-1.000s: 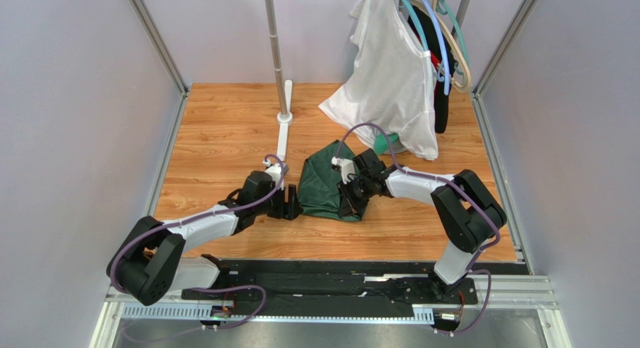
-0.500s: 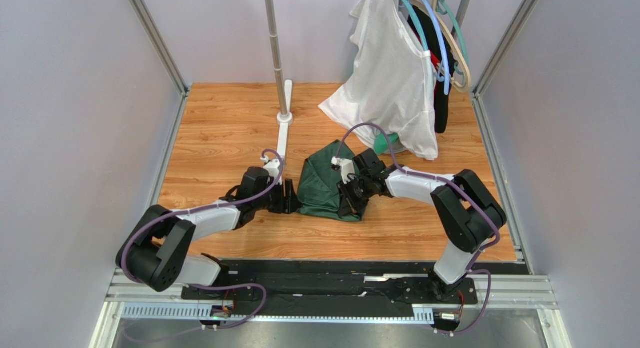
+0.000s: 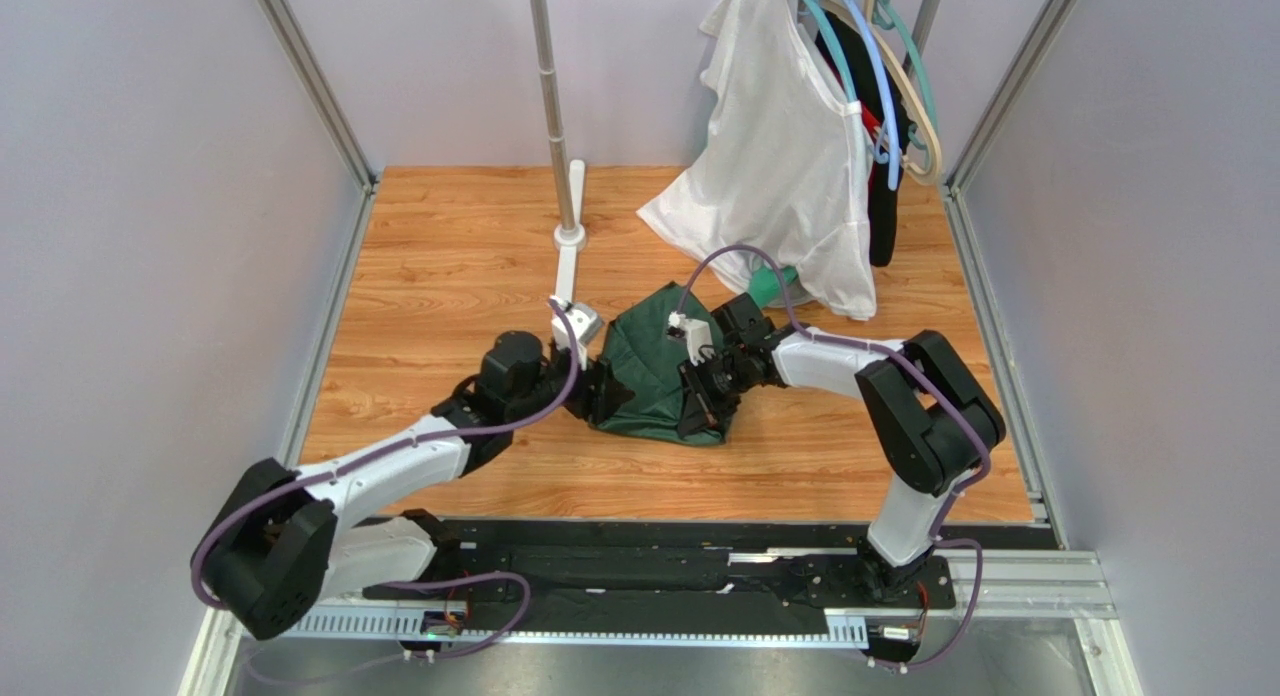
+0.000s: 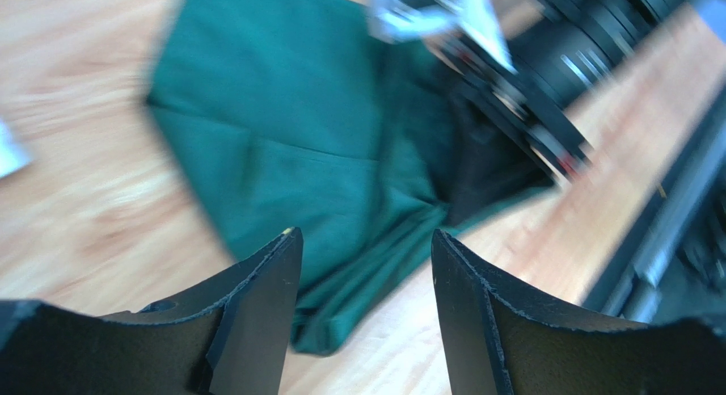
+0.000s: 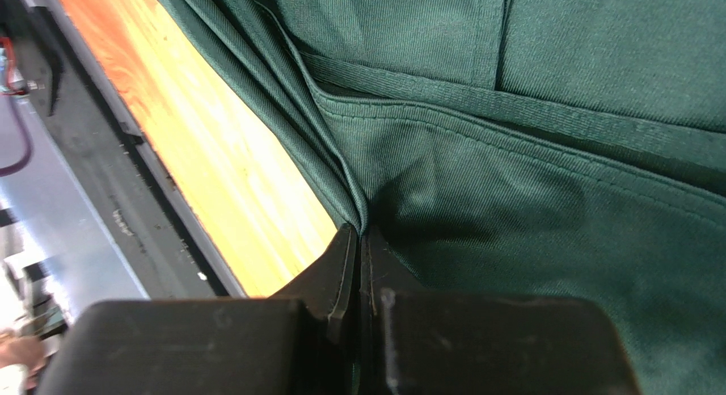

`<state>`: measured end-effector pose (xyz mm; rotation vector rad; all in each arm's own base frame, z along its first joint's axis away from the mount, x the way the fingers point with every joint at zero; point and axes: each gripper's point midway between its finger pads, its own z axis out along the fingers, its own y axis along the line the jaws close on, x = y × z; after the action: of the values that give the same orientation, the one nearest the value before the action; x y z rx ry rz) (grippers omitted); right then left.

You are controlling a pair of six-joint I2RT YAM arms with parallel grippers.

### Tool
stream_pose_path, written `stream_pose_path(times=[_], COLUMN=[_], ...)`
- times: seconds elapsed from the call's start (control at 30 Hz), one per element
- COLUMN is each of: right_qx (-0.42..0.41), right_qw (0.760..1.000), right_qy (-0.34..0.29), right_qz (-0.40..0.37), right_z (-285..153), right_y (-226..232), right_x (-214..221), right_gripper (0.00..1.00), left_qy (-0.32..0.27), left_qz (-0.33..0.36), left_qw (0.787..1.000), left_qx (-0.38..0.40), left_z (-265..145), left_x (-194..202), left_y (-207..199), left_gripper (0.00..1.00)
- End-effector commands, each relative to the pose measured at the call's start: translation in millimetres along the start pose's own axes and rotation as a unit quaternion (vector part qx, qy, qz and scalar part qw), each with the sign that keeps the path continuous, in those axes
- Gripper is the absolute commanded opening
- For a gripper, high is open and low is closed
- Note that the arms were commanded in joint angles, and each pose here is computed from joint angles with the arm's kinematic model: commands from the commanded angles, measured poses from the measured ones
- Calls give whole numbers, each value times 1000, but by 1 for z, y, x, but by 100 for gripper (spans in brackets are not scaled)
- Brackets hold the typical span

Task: Fold the napkin, place the utensils inside, and roll it up
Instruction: Roll the napkin with the utensil

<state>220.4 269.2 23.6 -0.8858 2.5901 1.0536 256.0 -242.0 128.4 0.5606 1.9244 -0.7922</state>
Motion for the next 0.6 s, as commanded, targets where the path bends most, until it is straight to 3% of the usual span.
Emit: stream_pose_path(times=[0.0, 0.13, 0.57], right_qx=[-29, -55, -100], right_qw=[999, 997, 992], right_qy=[33, 46, 61], right_qz=[19, 22, 45], right_z=[2, 6, 8], right_y=[3, 5, 8], right_x=[11, 11, 15], right_gripper=[0, 0, 0], left_qy=[20, 41, 80], left_qz=[58, 69, 90], left_qw=[994, 988, 981], left_qx=[89, 130, 152], left_z=[18, 29, 56], left_x=[11, 24, 50], left_y=[-39, -57, -63], left_gripper=[64, 63, 59])
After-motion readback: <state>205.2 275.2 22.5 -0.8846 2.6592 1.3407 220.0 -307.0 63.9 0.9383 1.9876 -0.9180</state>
